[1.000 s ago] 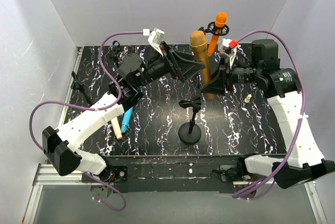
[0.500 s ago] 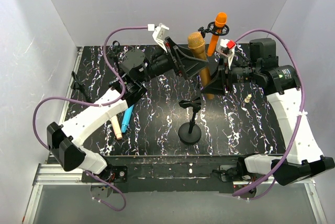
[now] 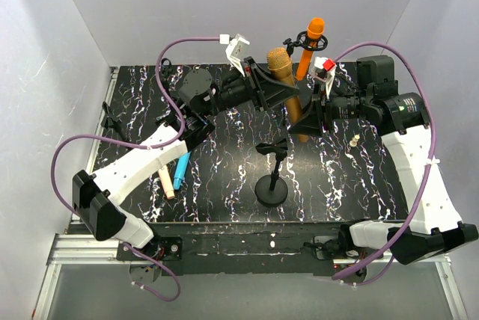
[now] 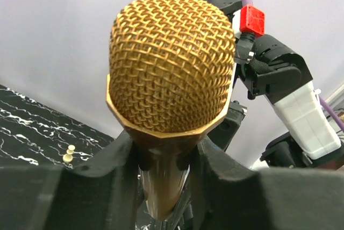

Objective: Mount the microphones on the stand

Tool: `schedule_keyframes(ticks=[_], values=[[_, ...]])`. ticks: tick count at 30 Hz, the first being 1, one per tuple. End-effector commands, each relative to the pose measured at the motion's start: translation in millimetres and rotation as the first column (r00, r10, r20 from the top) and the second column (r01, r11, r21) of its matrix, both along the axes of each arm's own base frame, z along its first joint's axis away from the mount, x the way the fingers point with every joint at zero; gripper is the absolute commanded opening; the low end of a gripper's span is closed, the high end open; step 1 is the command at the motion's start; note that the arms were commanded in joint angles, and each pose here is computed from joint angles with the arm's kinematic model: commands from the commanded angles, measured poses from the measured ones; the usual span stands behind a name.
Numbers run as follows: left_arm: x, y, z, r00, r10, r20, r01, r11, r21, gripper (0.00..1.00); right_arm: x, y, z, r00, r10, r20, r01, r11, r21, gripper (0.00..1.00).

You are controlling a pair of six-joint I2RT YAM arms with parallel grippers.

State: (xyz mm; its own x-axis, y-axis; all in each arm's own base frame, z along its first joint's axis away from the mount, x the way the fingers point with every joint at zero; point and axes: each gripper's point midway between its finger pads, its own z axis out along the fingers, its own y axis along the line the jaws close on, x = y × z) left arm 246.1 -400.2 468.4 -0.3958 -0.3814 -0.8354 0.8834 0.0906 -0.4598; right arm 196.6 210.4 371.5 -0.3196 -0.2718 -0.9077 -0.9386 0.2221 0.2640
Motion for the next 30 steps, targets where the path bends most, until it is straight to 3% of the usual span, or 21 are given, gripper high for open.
schedule_keyframes(ticks=[1,2,3,4,5,7,9,14,21,30], values=[[-10.5,11.9,27.4,0.999,0.000,0.054,0.003,0.998,-0.057,0.00,-9.1,0.0,17.3,0.996,0.034,0.088,-0.035,0.999,0.019,0.01],[-12.5,15.0,30.5,0.998,0.005,0.062,-0.001,0.998,-0.066,0.00,-10.5,-0.4,18.1,0.995,0.033,0.091,-0.035,0.999,0.020,0.05],[-12.8,18.8,32.7,0.998,0.016,0.067,-0.011,0.997,-0.074,0.00,-10.7,-1.0,19.1,0.995,0.031,0.095,-0.033,0.999,0.020,0.17],[-14.3,21.8,33.2,0.997,0.024,0.074,-0.018,0.997,-0.080,0.00,-11.8,-1.5,20.5,0.995,0.029,0.099,-0.031,0.999,0.021,0.31],[-18.1,29.2,41.1,0.995,0.037,0.093,-0.027,0.994,-0.102,0.00,-12.8,-2.2,21.8,0.994,0.027,0.104,-0.029,0.999,0.020,0.52],[-22.5,40.1,48.6,0.990,0.067,0.123,-0.052,0.991,-0.122,0.00,-14.6,-4.3,24.6,0.993,0.021,0.120,-0.023,1.000,0.015,0.71],[-26.3,53.1,55.5,0.981,0.113,0.157,-0.095,0.988,-0.121,0.00,-19.6,-6.4,25.6,0.990,0.030,0.140,-0.031,1.000,0.006,0.79],[-41.8,91.4,73.6,0.939,0.230,0.254,-0.213,0.973,-0.093,0.00,-36.9,-12.9,12.0,0.971,0.098,0.218,-0.094,0.995,-0.028,0.89],[-66.5,139.5,70.3,0.877,0.322,0.357,-0.334,0.942,-0.027,0.00,-59.0,-9.8,-15.1,0.895,0.308,0.324,-0.313,0.949,-0.039,0.90],[-82.1,167.1,29.6,0.870,0.343,0.354,-0.386,0.921,0.057,0.00,-22.6,-4.5,-29.4,0.925,0.248,0.287,-0.225,0.968,-0.110,0.87]])
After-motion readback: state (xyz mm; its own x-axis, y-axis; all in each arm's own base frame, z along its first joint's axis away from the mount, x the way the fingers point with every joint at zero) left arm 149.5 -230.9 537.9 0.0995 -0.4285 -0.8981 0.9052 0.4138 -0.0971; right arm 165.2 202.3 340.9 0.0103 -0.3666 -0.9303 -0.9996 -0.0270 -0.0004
